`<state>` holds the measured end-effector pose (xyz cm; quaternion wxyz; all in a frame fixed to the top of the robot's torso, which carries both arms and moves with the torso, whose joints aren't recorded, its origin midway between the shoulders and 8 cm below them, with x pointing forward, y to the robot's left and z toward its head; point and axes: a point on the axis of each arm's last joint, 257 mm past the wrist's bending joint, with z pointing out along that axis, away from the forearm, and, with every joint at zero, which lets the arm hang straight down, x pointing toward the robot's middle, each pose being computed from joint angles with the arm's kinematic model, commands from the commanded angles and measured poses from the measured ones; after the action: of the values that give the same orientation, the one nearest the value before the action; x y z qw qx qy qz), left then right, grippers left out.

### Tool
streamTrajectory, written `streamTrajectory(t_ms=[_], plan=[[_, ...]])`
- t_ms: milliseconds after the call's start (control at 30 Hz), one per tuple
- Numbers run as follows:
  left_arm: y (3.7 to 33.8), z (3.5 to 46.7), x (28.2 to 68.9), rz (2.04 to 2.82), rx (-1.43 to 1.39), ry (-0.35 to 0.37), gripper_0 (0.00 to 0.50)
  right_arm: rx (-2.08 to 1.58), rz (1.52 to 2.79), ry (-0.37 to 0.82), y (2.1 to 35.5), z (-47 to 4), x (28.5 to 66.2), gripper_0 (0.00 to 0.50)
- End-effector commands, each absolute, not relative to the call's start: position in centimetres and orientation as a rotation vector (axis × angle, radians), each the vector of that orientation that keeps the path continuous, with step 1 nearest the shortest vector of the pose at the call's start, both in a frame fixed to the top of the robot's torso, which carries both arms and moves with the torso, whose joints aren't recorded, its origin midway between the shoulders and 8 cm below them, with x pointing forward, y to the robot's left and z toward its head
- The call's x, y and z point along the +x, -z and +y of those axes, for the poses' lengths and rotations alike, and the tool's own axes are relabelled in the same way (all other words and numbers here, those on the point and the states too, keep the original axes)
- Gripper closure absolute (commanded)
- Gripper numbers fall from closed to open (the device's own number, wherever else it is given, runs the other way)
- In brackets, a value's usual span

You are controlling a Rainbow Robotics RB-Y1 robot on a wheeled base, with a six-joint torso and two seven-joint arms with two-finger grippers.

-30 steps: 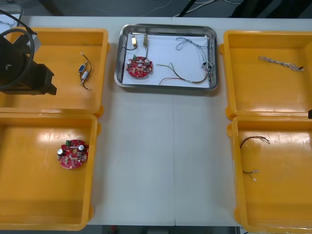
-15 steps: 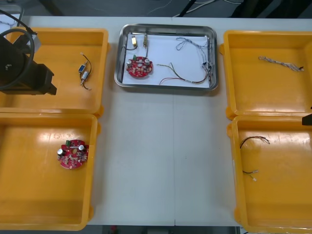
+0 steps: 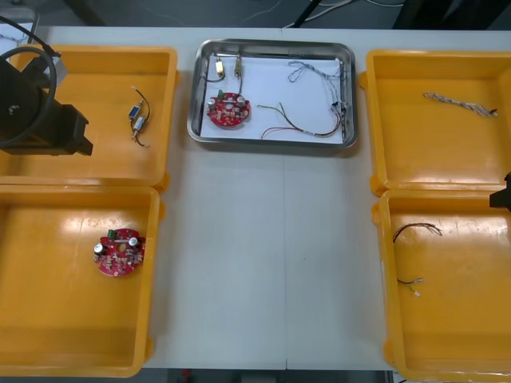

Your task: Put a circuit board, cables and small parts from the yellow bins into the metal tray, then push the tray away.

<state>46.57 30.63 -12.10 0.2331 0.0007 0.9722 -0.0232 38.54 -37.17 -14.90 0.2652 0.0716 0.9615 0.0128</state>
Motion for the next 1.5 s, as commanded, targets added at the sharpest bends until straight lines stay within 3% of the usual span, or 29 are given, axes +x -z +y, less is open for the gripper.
streamTrajectory(t_ms=[33,1500], plan=[[11.67,32.16,46.07,2.662,-0.066,0.003,0.000,0.192,2.612,-0.047,15.46,-36.93,38.04,0.000],[11.67,32.16,46.07,2.662,-0.066,0.003,0.000,0.192,2.612,-0.047,15.46,-36.93,38.04,0.000]])
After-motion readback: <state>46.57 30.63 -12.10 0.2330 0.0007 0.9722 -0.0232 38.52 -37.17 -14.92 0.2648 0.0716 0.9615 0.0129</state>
